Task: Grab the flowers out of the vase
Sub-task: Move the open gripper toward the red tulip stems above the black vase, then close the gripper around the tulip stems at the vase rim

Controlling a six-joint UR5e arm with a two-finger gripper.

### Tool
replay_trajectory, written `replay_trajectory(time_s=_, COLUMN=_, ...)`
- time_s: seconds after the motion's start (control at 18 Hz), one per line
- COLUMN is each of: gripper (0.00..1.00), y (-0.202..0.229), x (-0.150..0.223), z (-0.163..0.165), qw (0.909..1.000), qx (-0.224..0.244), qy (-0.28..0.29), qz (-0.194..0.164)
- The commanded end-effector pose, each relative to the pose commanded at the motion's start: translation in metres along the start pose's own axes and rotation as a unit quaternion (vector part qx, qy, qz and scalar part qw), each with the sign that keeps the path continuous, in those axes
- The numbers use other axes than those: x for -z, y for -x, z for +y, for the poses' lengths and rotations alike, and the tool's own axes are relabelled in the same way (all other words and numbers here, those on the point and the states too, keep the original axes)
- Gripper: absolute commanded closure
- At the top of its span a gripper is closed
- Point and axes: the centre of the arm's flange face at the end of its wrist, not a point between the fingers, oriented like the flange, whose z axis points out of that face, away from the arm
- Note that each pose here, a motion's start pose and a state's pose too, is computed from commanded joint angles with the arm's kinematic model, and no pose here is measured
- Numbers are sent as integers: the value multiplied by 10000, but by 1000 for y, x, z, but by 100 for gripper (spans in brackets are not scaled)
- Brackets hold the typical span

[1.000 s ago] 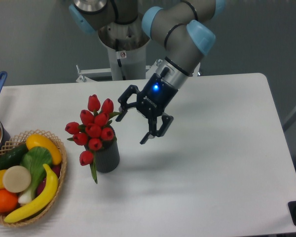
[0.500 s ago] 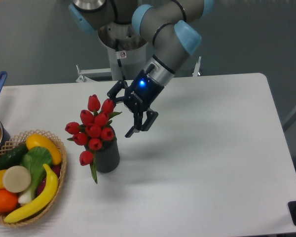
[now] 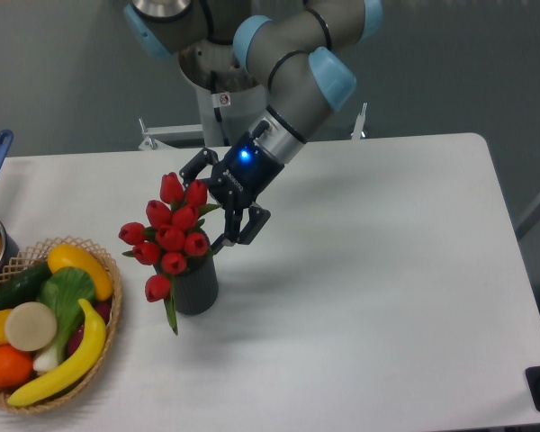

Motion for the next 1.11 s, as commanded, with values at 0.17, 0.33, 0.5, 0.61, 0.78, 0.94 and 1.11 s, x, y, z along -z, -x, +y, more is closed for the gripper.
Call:
replay_trajectory(time_s=0.17, gripper=0, y=3, x=-5, z=6, qw=10000, qx=37, qy=4, qz=41)
replay_trajectory(time_s=0.33, gripper=0, y=2, x=-19, z=4, qw=9999, qx=-27, qy=-2, qz=142)
replay_trajectory(time_s=0.5, gripper=0, y=2, x=-29, z=4, qw=9997, qx=-12, qy=-71, qz=242)
replay_trajectory(time_s=0.61, gripper=3, y=4, x=-30, z=4, qw=9994, qx=3, qy=-190, qz=272)
replay_trajectory(time_s=0.78, gripper=26, y=6, x=-33, z=8, qw=9994, qx=23, qy=-196, qz=285)
replay_trajectory(time_s=0.94, gripper=43, y=9, x=-29, z=7, qw=9992, qx=29, qy=-313, qz=250)
replay_trajectory(time_s=1.11, gripper=57, y=11, x=-24, z=4, qw=9983, qx=80, qy=-535, qz=238)
